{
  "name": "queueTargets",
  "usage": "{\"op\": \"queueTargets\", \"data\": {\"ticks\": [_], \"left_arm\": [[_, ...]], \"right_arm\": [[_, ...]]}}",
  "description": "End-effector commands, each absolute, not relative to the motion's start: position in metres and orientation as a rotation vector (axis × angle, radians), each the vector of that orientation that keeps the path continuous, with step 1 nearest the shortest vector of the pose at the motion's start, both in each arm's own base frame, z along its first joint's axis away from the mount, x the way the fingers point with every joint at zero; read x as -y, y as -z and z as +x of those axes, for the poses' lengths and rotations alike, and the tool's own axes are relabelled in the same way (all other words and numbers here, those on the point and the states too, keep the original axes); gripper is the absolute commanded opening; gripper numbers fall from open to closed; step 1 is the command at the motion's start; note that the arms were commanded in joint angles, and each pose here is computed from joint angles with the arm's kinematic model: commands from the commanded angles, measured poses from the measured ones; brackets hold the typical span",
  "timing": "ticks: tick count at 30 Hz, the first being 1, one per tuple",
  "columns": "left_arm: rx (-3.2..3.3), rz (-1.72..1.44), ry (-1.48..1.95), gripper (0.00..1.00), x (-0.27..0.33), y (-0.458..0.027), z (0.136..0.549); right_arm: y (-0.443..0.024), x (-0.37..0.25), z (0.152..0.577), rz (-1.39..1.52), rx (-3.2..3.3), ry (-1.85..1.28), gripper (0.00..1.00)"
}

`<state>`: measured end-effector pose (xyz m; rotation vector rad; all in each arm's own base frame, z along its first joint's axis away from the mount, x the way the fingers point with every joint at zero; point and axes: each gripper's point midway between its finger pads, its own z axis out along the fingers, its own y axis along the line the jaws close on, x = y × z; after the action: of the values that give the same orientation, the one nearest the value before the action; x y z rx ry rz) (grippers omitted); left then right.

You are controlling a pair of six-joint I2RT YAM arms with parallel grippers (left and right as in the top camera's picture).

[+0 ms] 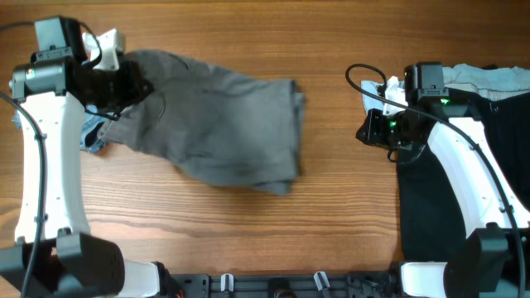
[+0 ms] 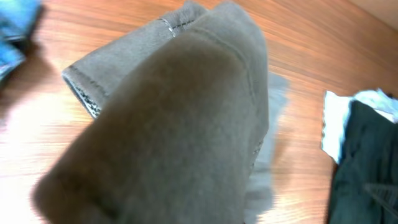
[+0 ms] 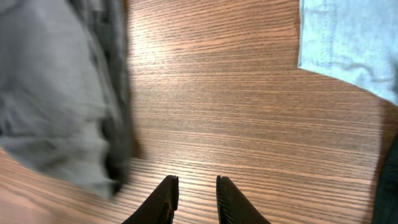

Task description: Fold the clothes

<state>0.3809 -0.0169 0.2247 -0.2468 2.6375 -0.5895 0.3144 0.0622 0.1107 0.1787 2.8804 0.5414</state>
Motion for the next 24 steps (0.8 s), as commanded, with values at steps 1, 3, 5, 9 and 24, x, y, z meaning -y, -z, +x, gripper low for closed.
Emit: {"op": "queueTargets", "data": {"ticks": [1, 3, 5, 9, 24], "left_arm": [[-2.726, -0.138, 0.669, 0.04, 0.075, -0.207, 0.378], [-2.775, -0.105, 0.659, 0.04, 0.11, -0.19, 0.382], [-2.802, -0.096, 0.67, 0.04, 0.138, -0.177, 0.385], [-2.862, -0.085, 0.729, 0.12, 0.203, -0.148, 0.382], [-2.842, -0.142, 0.31, 0.55, 0.104, -0.183, 0.386]], "right_arm": [[-0.114, -0.067, 0.318, 0.143, -2.864, -0.584, 0.25], [-0.114, -0.067, 0.318, 0.142, -2.862, -0.583, 0.25], [-0.114, -0.067, 0.318, 0.141, -2.863, -0.584, 0.25], [-0.115, -0.067, 0.318, 0.142, -2.861, -0.584, 0.25], [-0.157, -0.174, 0.312, -0.428, -2.579, -1.099, 0.25]]}}
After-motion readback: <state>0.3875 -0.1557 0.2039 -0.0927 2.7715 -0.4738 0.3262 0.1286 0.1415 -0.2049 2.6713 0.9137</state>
